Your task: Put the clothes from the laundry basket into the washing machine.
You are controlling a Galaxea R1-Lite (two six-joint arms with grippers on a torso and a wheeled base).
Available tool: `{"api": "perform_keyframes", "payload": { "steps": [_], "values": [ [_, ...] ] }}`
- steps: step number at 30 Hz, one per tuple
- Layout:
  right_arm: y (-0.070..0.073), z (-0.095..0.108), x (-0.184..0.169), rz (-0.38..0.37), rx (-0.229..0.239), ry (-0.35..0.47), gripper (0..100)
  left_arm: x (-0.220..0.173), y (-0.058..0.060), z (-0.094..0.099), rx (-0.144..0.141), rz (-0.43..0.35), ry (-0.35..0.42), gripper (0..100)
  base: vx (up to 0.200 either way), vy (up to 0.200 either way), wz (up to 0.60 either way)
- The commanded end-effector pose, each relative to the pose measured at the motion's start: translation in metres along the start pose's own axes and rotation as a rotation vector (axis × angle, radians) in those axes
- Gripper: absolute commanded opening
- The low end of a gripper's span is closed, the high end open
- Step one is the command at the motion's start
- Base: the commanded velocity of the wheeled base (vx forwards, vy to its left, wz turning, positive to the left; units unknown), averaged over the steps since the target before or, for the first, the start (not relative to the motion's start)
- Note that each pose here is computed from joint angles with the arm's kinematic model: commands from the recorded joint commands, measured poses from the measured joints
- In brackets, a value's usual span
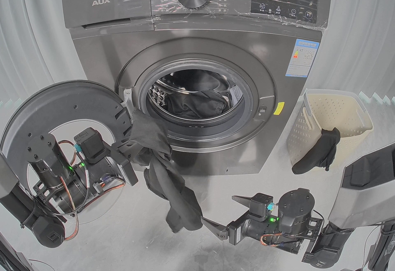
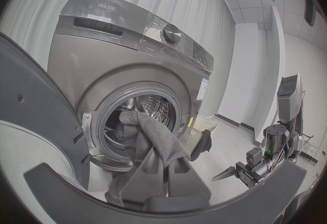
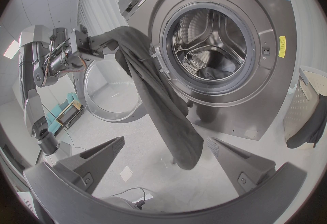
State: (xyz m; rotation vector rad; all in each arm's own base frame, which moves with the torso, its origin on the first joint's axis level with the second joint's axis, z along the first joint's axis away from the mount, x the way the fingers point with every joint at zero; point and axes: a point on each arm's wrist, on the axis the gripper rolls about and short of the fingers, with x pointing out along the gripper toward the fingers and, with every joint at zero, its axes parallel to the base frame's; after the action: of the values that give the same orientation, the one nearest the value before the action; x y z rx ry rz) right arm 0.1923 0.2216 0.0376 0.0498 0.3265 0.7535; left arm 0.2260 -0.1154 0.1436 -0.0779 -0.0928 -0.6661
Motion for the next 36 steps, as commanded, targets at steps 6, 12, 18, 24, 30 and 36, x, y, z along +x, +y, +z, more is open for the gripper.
{"api": "perform_keyframes", "payload": {
  "steps": [6, 12, 18, 24, 30, 36],
  "values": [
    [0.005, 0.016, 0.015, 0.020, 0.001, -0.088, 100, 0.001, -0.005, 0.000, 0.000, -0.016, -0.001, 0, 0.000, 0.000, 0.00],
    [0.007, 0.025, 0.020, 0.030, 0.003, -0.136, 100, 0.003, -0.004, 0.003, 0.000, -0.014, -0.016, 0, 0.000, 0.000, 0.00],
    [0.006, 0.044, 0.032, 0.028, -0.002, -0.220, 100, 0.003, -0.006, 0.004, 0.000, -0.015, -0.022, 0, 0.000, 0.000, 0.00],
    [0.004, 0.056, 0.041, 0.025, 0.002, -0.272, 100, 0.003, -0.007, 0.005, 0.001, -0.019, -0.022, 0, 0.000, 0.000, 0.00],
    [-0.002, 0.056, 0.052, 0.007, -0.007, -0.281, 100, 0.003, -0.008, 0.007, 0.006, -0.020, -0.033, 0, 0.000, 0.000, 0.00],
    [-0.021, 0.042, 0.061, -0.018, -0.018, -0.239, 100, 0.003, -0.008, 0.015, 0.014, -0.023, -0.067, 0, 0.000, 0.000, 0.00]
  ]
}}
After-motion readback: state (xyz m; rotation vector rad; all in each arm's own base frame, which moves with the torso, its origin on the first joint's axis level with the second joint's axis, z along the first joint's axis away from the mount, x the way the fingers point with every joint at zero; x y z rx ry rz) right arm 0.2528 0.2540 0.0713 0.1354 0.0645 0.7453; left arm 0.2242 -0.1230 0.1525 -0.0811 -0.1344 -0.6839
